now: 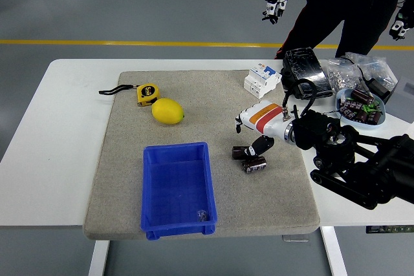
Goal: Pick up the battery,place it into the box
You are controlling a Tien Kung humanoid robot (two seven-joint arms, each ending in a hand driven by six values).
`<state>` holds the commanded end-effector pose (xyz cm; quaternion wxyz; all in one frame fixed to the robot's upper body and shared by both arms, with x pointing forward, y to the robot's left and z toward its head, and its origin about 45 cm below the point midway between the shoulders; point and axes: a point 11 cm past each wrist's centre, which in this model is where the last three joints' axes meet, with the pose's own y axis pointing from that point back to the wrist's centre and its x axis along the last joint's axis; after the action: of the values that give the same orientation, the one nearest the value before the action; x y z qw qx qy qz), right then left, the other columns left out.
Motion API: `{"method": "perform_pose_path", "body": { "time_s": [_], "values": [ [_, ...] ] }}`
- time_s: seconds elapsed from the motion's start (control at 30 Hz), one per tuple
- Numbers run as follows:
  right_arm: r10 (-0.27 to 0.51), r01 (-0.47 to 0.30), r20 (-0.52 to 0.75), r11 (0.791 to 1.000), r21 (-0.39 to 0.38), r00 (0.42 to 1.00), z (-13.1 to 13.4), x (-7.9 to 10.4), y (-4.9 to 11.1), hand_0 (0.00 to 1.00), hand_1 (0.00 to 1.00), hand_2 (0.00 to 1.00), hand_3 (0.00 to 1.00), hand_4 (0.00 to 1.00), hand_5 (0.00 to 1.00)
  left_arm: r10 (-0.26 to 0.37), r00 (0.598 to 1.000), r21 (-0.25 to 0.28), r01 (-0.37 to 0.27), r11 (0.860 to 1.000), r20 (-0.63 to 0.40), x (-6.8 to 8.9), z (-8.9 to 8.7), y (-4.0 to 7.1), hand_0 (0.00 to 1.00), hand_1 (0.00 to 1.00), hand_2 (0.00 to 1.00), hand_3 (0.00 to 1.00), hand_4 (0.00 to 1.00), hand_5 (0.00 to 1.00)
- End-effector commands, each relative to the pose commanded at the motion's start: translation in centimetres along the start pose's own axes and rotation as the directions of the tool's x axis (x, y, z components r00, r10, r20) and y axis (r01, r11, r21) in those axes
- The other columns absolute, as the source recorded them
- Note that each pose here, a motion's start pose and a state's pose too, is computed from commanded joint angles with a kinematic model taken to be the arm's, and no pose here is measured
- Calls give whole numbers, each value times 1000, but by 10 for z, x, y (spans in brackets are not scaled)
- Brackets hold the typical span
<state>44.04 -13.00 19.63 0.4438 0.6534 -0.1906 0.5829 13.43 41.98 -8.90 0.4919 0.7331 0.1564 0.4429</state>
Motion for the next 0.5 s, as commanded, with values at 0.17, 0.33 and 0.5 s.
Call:
{"method": "perform_pose_path", "body": {
  "time_s": [0.17,0.33,0.5],
  "values": [
    [-15,15,-4,1000,7,1000,-2,1,-2,550,623,724,628,853,394,3,1000,0,-3,1000,-1,1,0,0,645,638,645,580,628,580],
    [-38,38,-13,999,16,999,-3,1,-4,549,624,723,629,852,394,4,1000,-1,-4,1000,-4,1,1,0,645,638,646,580,629,581],
    [-52,53,-23,998,33,998,-7,3,-5,549,624,723,629,852,394,5,1000,-1,-5,1000,-3,1,1,0,645,638,646,580,629,581]
  ]
}}
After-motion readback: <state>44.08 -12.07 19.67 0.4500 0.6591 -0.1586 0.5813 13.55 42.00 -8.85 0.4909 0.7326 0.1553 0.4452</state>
